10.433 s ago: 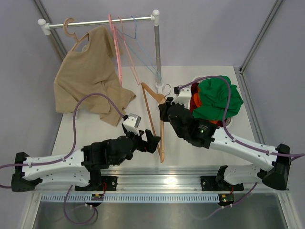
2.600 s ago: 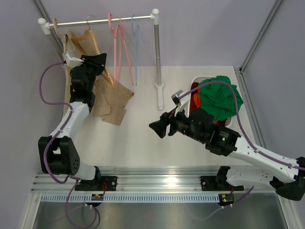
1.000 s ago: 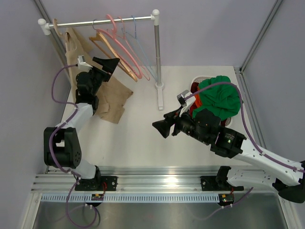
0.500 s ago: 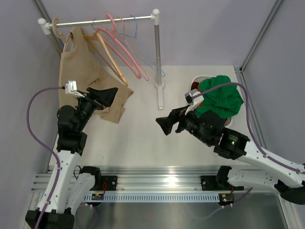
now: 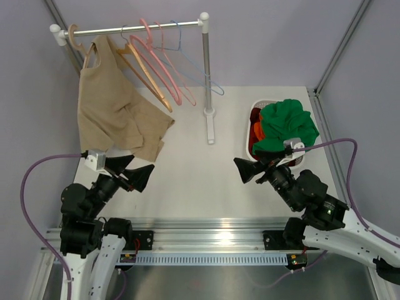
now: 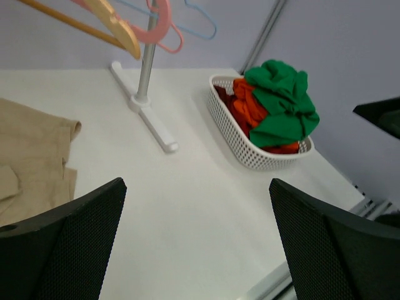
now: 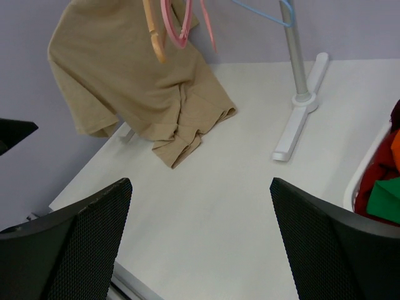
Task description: Remove the t-shirt from the hanger
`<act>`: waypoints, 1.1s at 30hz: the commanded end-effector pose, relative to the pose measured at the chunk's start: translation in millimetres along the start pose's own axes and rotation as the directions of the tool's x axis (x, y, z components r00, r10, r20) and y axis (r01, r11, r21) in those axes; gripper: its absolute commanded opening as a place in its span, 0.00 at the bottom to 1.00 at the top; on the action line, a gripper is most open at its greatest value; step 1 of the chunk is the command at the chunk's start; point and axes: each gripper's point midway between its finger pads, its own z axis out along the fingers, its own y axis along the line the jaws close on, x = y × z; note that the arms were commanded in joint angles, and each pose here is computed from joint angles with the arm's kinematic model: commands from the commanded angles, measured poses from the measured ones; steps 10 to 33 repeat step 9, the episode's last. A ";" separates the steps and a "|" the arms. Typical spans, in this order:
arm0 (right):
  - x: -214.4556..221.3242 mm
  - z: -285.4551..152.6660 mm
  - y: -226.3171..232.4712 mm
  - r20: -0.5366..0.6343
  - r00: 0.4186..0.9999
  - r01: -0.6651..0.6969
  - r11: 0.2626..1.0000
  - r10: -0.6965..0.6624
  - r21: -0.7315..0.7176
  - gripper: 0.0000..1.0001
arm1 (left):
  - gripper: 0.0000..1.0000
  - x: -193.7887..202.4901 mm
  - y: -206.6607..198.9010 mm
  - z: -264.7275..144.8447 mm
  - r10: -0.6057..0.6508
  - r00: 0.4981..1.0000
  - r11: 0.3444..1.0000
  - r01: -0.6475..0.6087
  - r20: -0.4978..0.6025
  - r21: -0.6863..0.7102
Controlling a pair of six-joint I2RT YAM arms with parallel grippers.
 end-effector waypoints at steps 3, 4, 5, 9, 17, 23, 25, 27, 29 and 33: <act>-23.0 -2.7 -14.3 0.094 0.995 -0.039 0.996 0.031 0.081 1.00 | 0.99 24.8 -1.4 -3.2 0.034 0.996 0.999 -0.030 -0.080 0.044; -22.9 -2.0 -13.8 0.092 0.995 -0.041 0.996 0.033 0.082 0.99 | 0.99 24.6 -2.2 -3.7 0.040 0.996 0.998 -0.036 -0.078 0.048; -21.4 0.4 -14.2 0.087 0.996 -0.036 0.995 0.028 0.091 0.99 | 0.99 25.5 -1.4 -3.6 0.048 0.996 0.998 -0.044 -0.079 0.049; -20.4 5.4 -10.5 0.079 0.997 -0.034 0.995 0.027 0.089 1.00 | 0.99 27.1 -2.2 -4.3 0.047 0.996 0.998 -0.043 -0.080 0.053; -20.4 5.4 -10.5 0.079 0.997 -0.034 0.995 0.027 0.089 1.00 | 0.99 27.1 -2.2 -4.3 0.047 0.996 0.998 -0.043 -0.080 0.053; -20.4 5.4 -10.5 0.079 0.997 -0.034 0.995 0.027 0.089 1.00 | 0.99 27.1 -2.2 -4.3 0.047 0.996 0.998 -0.043 -0.080 0.053; -20.4 5.4 -10.5 0.079 0.997 -0.034 0.995 0.027 0.089 1.00 | 0.99 27.1 -2.2 -4.3 0.047 0.996 0.998 -0.043 -0.080 0.053; -20.4 5.4 -10.5 0.079 0.997 -0.034 0.995 0.027 0.089 1.00 | 0.99 27.1 -2.2 -4.3 0.047 0.996 0.998 -0.043 -0.080 0.053; -20.4 5.4 -10.5 0.079 0.997 -0.034 0.995 0.027 0.089 1.00 | 0.99 27.1 -2.2 -4.3 0.047 0.996 0.998 -0.043 -0.080 0.053; -20.4 5.4 -10.5 0.079 0.997 -0.034 0.995 0.027 0.089 1.00 | 0.99 27.1 -2.2 -4.3 0.047 0.996 0.998 -0.043 -0.080 0.053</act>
